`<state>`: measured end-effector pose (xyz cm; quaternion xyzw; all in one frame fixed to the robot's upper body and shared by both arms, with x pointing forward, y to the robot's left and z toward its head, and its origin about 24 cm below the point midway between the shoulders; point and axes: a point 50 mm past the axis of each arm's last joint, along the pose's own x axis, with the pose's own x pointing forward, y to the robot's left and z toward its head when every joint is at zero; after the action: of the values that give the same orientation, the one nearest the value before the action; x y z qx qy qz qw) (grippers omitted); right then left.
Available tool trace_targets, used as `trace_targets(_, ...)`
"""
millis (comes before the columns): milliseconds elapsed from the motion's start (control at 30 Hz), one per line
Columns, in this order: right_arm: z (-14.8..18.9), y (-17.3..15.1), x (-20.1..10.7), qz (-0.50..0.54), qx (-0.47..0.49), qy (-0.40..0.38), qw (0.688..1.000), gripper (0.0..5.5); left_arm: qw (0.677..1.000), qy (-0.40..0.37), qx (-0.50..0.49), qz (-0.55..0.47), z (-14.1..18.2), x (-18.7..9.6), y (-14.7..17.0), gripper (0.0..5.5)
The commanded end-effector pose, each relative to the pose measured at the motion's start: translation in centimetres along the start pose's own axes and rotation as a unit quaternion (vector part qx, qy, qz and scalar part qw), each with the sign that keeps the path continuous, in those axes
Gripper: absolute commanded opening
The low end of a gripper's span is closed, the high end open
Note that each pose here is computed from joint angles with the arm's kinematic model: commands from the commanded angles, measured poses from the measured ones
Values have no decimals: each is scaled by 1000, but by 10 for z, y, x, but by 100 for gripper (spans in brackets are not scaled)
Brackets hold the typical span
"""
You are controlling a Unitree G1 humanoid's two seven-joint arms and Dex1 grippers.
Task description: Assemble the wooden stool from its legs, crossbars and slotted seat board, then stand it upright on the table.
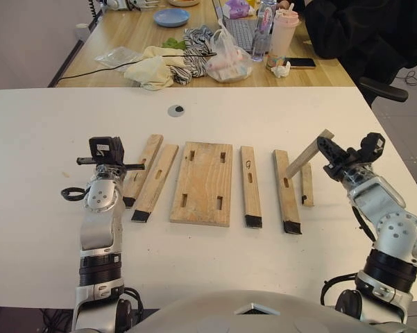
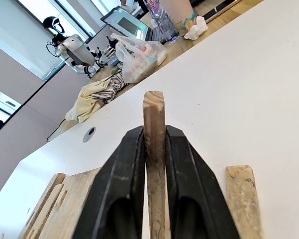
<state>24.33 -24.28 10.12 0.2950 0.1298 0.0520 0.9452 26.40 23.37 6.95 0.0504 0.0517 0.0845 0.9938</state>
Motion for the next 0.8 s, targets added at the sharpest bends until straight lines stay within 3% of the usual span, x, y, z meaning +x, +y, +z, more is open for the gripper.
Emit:
trace_targets(33, -2, 2, 5, 11, -21, 6, 1000, 38, 1000, -1, 0, 4, -1, 4, 2, 12)
trace_targets(300, -28, -8, 12, -19, -35, 22, 999, 38, 1000, -9, 2, -11, -1, 13, -6, 12)
trace_targets(633, -54, 1, -3, -79, -128, -101, 983, 38, 1000, -12, 15, -23, 3, 18, -1, 12)
trace_targets(800, -94, -3, -23, -83, -180, -108, 974, 38, 999, -14, 34, -41, 12, 22, 4, 12)
